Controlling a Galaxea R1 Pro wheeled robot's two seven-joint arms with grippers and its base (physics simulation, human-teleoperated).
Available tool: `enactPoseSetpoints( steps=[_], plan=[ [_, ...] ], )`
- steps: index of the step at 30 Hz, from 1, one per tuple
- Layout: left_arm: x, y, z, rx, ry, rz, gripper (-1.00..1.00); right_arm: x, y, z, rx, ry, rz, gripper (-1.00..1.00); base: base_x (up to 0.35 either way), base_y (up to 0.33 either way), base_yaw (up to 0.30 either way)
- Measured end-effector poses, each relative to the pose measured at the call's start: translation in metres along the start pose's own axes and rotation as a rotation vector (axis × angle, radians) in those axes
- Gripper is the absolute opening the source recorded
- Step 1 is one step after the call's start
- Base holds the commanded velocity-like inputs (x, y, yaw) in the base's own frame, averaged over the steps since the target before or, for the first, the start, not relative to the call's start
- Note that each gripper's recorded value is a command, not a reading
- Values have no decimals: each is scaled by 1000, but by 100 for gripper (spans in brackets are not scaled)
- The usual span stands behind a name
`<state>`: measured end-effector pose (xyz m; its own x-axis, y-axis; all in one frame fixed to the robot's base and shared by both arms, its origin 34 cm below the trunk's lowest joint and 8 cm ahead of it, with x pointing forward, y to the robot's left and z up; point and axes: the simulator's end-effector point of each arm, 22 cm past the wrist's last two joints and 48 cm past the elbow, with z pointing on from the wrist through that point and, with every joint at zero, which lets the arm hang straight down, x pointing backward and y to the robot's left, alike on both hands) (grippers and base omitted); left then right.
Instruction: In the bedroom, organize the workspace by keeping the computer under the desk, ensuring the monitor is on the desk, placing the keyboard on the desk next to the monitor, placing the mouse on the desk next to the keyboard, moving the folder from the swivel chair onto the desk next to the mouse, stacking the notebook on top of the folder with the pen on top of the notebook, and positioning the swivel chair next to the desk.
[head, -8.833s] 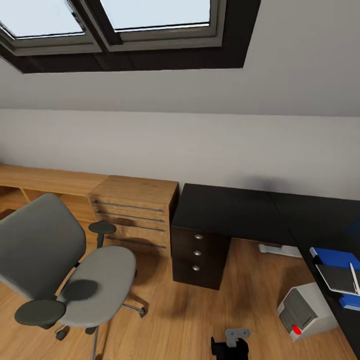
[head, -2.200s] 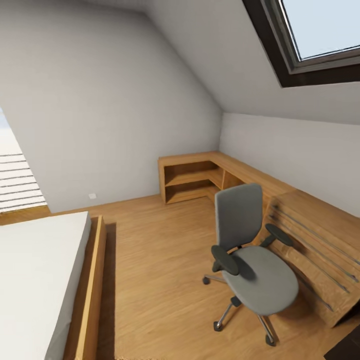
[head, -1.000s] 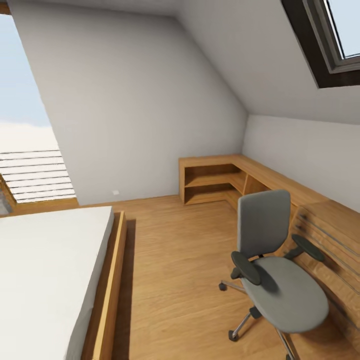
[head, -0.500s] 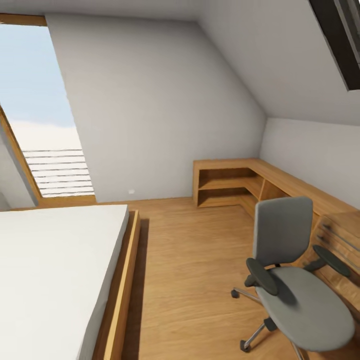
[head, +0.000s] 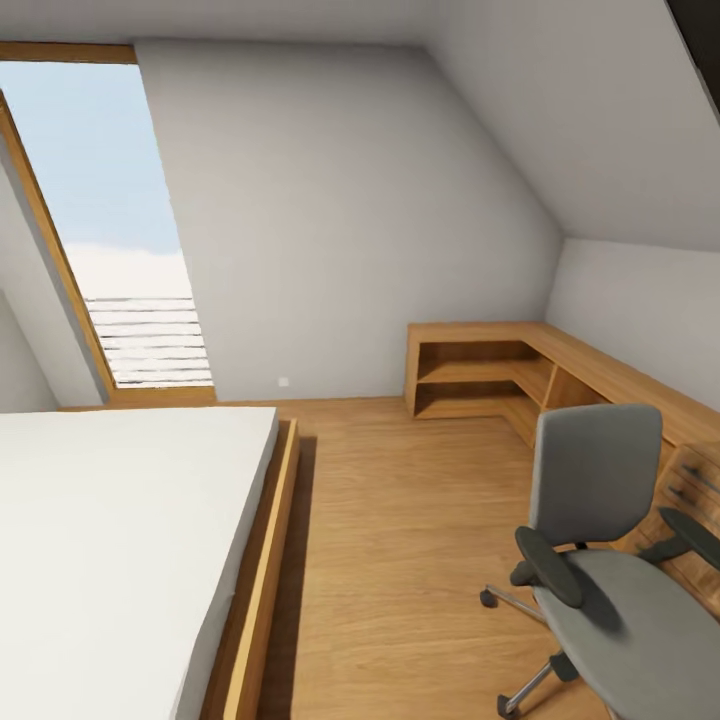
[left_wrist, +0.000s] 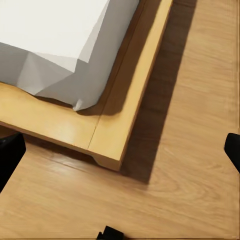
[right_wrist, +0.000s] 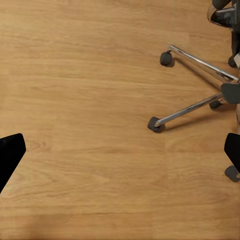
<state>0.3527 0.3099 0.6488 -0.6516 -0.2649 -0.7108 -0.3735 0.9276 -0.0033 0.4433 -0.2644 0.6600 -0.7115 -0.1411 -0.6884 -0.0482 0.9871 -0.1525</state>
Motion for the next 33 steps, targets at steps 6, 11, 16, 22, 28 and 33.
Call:
enactPoseSetpoints(
  steps=[6, 11, 16, 22, 28, 33],
  plan=[
    [3, -9, -2, 10, 5, -8, 100, 0, 0, 0, 0, 0, -1, 100, 0, 0, 6],
    [3, -12, -2, 14, 4, -7, 100, 0, 1, 0, -1, 1, 0, 100, 0, 0, 1],
    [-3, -16, 0, 19, -11, -13, 100, 0, 0, 0, -1, 0, -1, 100, 0, 0, 0],
    [-21, -58, 1, 65, -57, -61, 100, 0, 1, 0, -2, 0, 0, 100, 0, 0, -20],
    [-40, -78, 3, 92, -100, -88, 100, -2, 1, 0, -2, -5, 0, 100, 0, 0, -132],
    [-45, -81, 4, 100, -112, -93, 100, -4, 0, 0, -1, -10, 0, 100, 0, 0, -138]
  ],
)
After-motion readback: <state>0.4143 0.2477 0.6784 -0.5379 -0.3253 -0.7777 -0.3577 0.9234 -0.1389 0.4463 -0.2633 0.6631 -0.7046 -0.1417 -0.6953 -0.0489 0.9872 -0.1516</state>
